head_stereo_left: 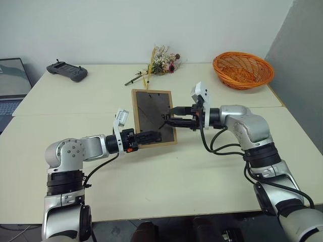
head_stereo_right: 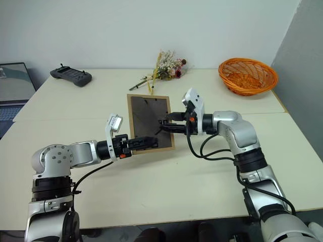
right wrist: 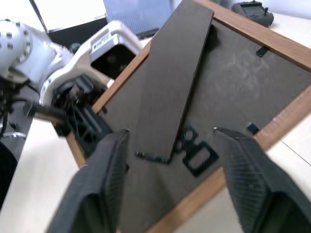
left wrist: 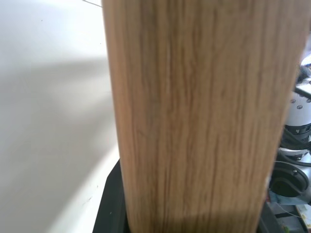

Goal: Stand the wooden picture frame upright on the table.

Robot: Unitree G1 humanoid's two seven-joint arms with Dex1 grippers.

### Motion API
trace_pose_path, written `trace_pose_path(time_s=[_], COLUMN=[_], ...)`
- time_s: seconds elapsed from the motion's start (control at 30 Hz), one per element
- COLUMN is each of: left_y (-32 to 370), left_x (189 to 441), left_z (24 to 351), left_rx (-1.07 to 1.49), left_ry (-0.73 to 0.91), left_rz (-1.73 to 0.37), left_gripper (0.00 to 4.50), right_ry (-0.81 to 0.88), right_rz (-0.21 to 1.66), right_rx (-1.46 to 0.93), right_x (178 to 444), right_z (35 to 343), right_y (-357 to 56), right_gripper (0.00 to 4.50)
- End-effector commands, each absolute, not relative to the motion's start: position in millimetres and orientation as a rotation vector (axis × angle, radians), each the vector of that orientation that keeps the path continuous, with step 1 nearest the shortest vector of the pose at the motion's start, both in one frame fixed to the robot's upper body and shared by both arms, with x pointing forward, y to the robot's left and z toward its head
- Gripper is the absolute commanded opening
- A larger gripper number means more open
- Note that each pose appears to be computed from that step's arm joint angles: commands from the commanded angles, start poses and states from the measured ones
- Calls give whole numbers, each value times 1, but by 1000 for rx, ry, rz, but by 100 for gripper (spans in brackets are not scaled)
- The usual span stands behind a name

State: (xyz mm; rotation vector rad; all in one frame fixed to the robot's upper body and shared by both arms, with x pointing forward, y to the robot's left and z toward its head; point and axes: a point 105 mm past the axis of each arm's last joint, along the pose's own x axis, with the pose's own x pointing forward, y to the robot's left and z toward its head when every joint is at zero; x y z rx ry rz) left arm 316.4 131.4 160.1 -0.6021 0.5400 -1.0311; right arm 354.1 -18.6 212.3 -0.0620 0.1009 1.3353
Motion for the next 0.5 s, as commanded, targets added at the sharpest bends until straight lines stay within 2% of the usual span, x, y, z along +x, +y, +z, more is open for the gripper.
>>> trace_pose_path(time_s=[0.03,0.1,0.3,0.5], left_y=[128,126,122,124], left_x=[316,317,317,317], left_z=[177,177,175,174], left_rx=[-566,-565,-554,-553], left_ry=[476,476,486,488], left_rz=[-1090,-1096,-1111,-1110], left_gripper=[85,85,85,85], right_ry=[46,46,7,40], right_rz=[1352,1368,1473,1540], right_rx=[-53,-54,-47,-19], right_x=[354,352,330,313], right_z=[231,230,237,238], right_y=[-9,-3,20,6], right_gripper=[411,447,447,447])
